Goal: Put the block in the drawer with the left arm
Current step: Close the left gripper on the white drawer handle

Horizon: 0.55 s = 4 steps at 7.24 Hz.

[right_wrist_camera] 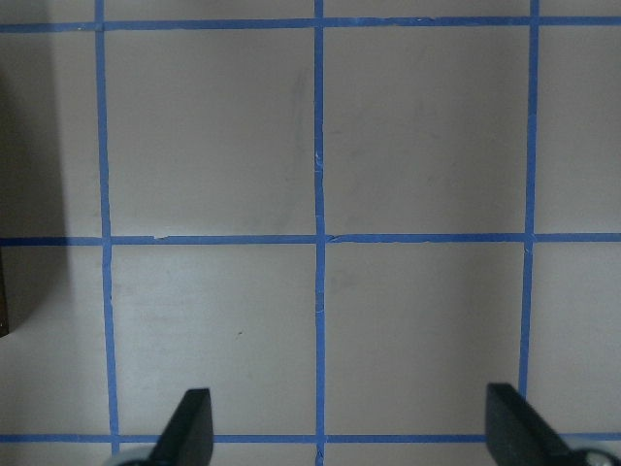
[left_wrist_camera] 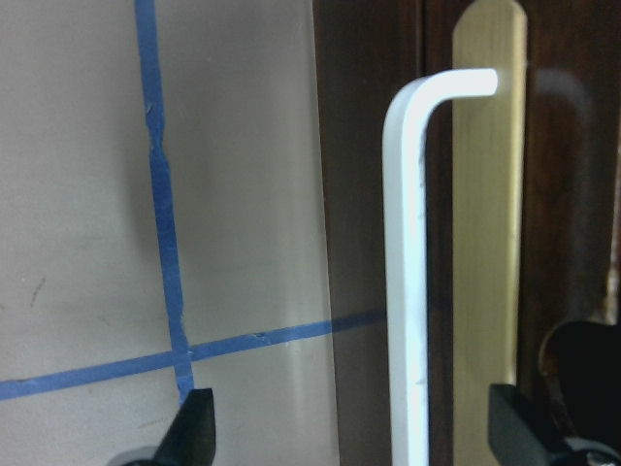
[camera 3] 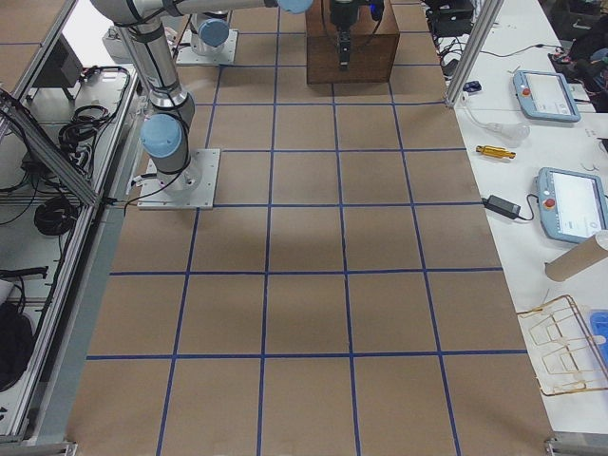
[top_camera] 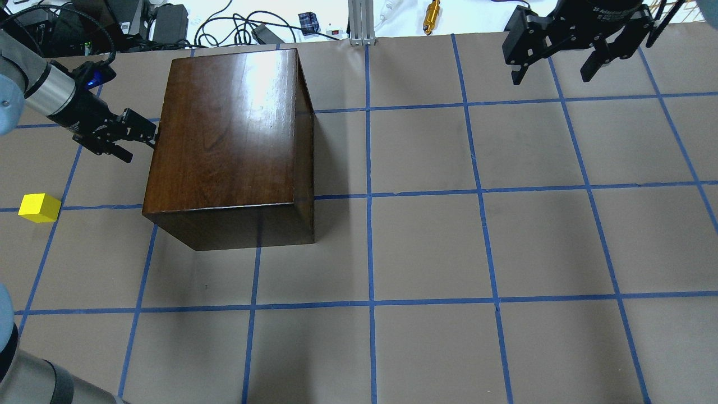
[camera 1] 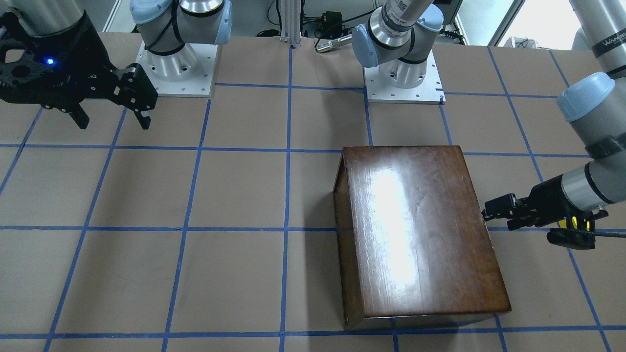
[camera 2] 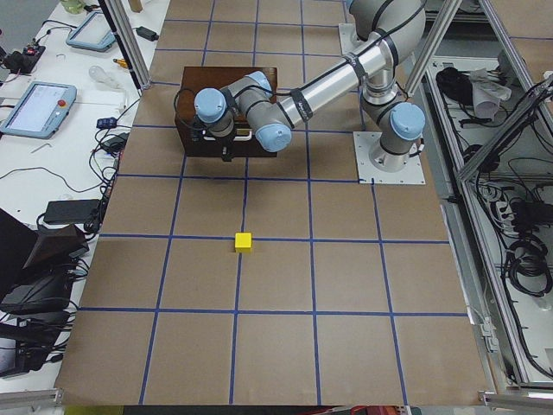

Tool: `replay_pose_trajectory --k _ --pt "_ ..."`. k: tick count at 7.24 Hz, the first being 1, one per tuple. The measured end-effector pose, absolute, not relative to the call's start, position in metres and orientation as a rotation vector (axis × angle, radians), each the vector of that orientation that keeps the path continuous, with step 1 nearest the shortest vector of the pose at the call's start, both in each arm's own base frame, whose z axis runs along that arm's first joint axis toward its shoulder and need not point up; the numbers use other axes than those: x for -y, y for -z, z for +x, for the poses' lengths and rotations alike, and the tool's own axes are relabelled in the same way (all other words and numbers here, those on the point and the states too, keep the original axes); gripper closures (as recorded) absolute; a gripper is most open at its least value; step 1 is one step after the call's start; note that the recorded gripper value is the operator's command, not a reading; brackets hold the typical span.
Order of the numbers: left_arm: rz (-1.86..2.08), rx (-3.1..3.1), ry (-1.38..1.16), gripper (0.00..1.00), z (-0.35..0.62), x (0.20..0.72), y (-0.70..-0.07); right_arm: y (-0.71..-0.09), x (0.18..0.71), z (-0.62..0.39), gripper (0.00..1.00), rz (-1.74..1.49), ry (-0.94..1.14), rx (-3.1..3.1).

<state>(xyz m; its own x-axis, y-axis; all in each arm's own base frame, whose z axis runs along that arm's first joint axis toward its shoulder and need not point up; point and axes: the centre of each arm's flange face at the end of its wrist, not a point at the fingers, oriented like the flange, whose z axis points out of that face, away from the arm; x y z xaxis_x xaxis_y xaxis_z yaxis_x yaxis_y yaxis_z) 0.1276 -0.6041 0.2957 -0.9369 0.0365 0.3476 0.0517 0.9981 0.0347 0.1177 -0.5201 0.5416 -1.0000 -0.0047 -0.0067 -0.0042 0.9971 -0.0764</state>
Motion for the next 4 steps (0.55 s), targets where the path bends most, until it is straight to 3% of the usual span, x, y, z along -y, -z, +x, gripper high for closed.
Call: replay_pose_trajectory --k 4 --pt "-0.056 2.762 0.063 0.0 0.1291 0.6052 -0.2875 -0.5415 0.5203 0.1174 0.0 -0.006 0.12 -3.132"
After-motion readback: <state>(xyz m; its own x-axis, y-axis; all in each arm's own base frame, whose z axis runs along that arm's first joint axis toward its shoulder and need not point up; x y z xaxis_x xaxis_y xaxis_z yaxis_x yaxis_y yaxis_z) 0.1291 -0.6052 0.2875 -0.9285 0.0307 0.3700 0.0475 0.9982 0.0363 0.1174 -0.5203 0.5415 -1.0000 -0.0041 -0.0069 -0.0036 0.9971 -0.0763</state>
